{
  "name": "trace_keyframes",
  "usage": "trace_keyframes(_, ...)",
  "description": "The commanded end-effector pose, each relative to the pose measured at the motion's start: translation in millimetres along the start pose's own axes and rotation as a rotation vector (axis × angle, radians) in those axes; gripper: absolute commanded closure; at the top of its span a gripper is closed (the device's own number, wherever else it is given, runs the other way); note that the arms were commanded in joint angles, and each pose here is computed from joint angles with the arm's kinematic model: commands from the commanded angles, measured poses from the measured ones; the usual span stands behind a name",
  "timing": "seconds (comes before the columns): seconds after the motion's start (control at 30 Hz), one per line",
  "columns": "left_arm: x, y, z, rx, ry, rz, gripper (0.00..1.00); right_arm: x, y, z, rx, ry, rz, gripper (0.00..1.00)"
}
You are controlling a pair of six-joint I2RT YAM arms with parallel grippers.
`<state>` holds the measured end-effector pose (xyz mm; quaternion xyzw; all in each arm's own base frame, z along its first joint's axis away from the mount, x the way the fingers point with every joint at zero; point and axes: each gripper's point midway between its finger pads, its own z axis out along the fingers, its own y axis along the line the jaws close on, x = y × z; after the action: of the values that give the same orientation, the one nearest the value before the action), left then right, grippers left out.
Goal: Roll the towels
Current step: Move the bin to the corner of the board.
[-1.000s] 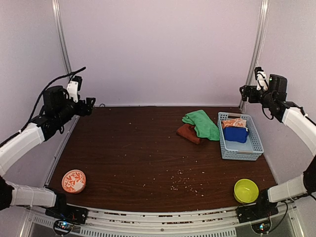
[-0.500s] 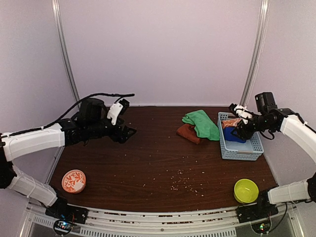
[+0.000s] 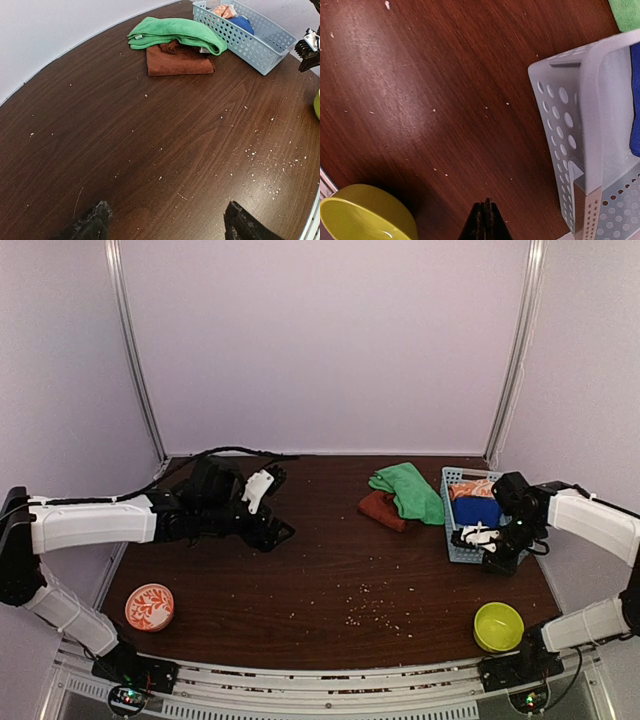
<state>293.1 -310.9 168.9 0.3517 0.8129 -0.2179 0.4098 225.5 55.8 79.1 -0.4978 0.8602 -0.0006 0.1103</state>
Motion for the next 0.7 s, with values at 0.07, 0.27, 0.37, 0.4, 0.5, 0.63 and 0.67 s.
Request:
trace_keyframes(0.07,-19,-4,4,0.015,-0.071,-0.018,0.19,17,-49,9,0.211,0.152,-0.002,1.00)
trace_keyframes(0.27,-16,-8,12,0.042,-0.074,-0.049,0.20,6,-108,9,0.373,0.180,0.012,1.00)
trace_keyframes(0.37,-13,-8,14,0.043,-0.070,-0.055,0.20,1,-140,11,0.414,0.175,0.051,1.00)
trace_keyframes(0.4,-12,-7,15,0.040,-0.069,-0.057,0.20,0,-148,13,0.421,0.175,0.065,1.00)
trace_keyframes(0.5,-8,-5,16,0.031,-0.059,-0.063,0.20,-5,-163,18,0.431,0.170,0.094,1.00)
trace_keyframes(0.63,0,-2,20,0.014,-0.041,-0.073,0.20,-22,-150,18,0.349,0.111,0.092,0.92)
trace_keyframes(0.67,2,-2,21,0.012,-0.036,-0.076,0.20,-30,-137,15,0.290,0.082,0.075,0.86)
